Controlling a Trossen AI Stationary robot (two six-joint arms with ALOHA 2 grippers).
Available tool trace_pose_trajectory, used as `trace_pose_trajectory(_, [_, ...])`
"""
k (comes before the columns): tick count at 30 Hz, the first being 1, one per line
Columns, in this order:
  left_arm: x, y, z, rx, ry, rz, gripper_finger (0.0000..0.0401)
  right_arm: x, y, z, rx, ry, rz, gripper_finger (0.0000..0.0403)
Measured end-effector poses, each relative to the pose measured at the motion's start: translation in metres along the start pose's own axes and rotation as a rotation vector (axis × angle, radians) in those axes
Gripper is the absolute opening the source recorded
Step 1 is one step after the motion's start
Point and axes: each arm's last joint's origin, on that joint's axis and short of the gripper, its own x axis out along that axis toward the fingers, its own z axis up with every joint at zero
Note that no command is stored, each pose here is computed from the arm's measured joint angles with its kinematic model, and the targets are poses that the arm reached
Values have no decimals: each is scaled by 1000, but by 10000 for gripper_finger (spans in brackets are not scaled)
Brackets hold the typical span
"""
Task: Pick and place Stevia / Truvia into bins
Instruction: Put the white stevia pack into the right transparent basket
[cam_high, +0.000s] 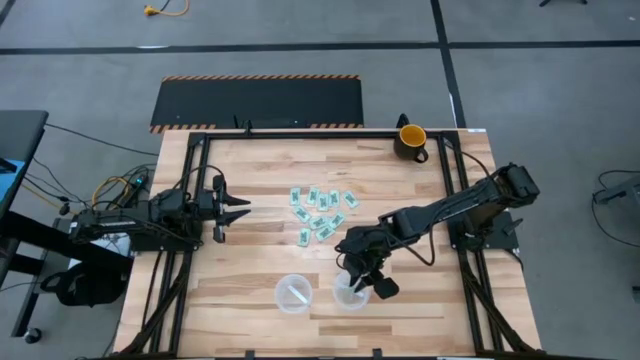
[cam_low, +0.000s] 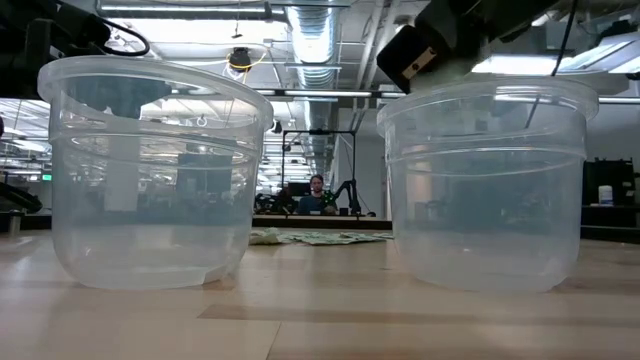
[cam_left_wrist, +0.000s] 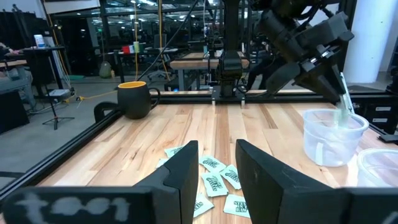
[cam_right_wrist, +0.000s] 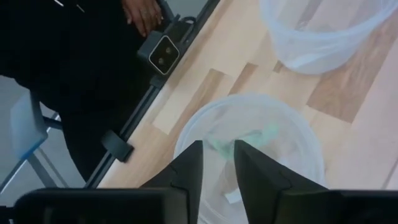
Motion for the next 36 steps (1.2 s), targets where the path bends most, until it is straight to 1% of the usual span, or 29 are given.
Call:
trace_pose_trajectory(6, [0,0,0,0,0,0,98,-3,-4,-1,15,7,-9,118])
trace_pose_trajectory(9, [0,0,0,0,0,0,98,-13,-8,-5,36,71,-35,125])
trace_pose_trajectory(11, [0,0,0,0,0,0,98,-22,-13,-5,55,131,-110,127])
trace_pose_trajectory(13, [0,0,0,0,1,0,98,-31,-19,-5,58,196,-228,127])
trace_pose_trajectory(16, [0,0,0,0,0,0,98,-41,-31,-9,13,287,-404,126])
trace_pose_trajectory(18, [0,0,0,0,1,0,98,-48,-41,-12,-26,329,-483,125])
trace_pose_trajectory(20, [0,0,0,0,0,0,98,-55,-52,-14,-46,344,-527,125])
trace_pose_trajectory(28, [0,0,0,0,0,0,98,-86,-91,-27,-17,359,-593,123])
trace_pose_trajectory(36, [0,0,0,0,1,0,98,-113,-118,-41,1,376,-640,123])
